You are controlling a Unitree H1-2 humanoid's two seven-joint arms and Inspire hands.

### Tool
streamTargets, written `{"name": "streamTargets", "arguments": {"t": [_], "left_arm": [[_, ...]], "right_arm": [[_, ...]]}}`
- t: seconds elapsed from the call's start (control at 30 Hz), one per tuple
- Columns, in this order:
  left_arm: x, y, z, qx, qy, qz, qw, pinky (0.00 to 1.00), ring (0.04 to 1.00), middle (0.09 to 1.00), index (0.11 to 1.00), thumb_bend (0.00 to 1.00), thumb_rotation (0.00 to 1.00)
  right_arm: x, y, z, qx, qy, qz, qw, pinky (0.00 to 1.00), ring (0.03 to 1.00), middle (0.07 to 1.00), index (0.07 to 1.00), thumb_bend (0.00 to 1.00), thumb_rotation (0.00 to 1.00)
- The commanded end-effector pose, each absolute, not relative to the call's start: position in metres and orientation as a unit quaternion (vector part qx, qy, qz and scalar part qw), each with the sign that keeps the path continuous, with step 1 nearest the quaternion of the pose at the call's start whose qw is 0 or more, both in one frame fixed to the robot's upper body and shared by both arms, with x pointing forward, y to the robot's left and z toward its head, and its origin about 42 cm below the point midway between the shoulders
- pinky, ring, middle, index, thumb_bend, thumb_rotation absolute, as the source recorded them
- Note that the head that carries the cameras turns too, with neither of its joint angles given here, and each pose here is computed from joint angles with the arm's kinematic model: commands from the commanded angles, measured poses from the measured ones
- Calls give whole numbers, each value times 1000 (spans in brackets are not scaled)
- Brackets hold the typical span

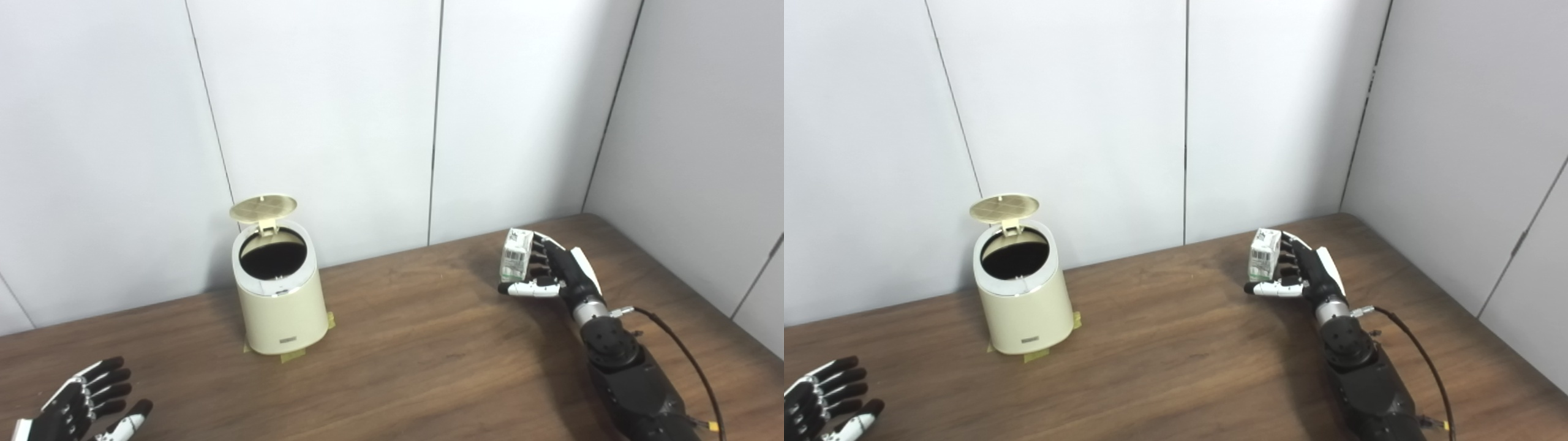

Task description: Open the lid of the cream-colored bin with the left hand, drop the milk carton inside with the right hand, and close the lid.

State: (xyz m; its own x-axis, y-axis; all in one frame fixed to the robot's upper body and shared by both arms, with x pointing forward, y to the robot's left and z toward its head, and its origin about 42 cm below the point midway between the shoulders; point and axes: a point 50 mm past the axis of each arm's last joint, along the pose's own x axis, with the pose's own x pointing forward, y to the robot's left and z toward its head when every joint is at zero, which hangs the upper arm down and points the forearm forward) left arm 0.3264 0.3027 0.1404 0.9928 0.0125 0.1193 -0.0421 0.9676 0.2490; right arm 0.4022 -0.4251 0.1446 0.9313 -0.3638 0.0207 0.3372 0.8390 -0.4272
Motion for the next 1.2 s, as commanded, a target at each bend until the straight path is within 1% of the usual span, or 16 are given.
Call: {"name": "streamTargets", "arguments": {"t": [0.0,0.17,0.2,0.27,0.3,0.37,0.4,0.43,0.47,0.5,0.63,0.67,0.73,1.0,1.17], "left_arm": [[332,304,162,143,-94,15,985,650,699,730,751,589,0],[330,304,162,140,-82,14,987,659,708,738,759,587,0],[330,304,162,136,-80,12,987,658,707,738,761,586,0],[330,303,161,132,-77,10,988,650,704,742,764,578,0],[330,303,161,130,-75,10,989,649,702,742,764,574,0],[331,303,162,131,-72,10,989,654,701,739,762,572,0],[331,303,162,134,-73,9,988,656,700,738,762,573,0],[332,302,162,138,-76,8,987,645,695,737,758,575,0],[332,302,162,141,-79,7,987,629,686,732,753,575,0],[332,301,161,141,-80,5,987,616,679,729,751,571,0],[331,299,161,136,-77,5,988,625,688,733,758,570,0],[331,298,161,135,-76,5,988,631,692,735,759,574,0],[331,296,161,137,-76,3,988,613,685,733,760,579,0],[332,297,158,139,-81,-3,987,587,668,720,749,566,0],[332,298,157,141,-77,-4,987,583,663,715,745,575,0]], "right_arm": [[416,-427,169,-225,-16,-194,955,702,780,821,817,810,85],[417,-427,160,-217,-19,-206,954,641,744,808,792,820,111],[418,-425,159,-218,-17,-217,952,633,738,804,788,819,111],[423,-421,157,-226,-16,-238,945,600,681,744,752,794,94],[425,-419,155,-226,-14,-246,942,585,653,696,734,785,89],[431,-415,153,-218,-13,-255,942,503,594,642,707,762,69],[435,-412,151,-213,-13,-261,941,484,580,630,700,756,62],[440,-407,150,-208,-12,-266,941,437,526,590,679,753,37],[443,-404,150,-205,-12,-269,941,411,496,540,667,661,18],[448,-399,148,-197,-10,-273,942,380,455,489,599,569,4],[455,-388,146,-188,-10,-286,940,343,408,468,524,530,0],[455,-386,145,-189,-15,-286,939,332,397,467,517,529,0],[455,-383,144,-192,-23,-287,938,310,377,465,504,528,0],[451,-380,145,-202,-34,-304,930,274,342,431,516,526,0],[449,-366,167,-212,-64,-297,929,303,367,444,517,527,0]]}}
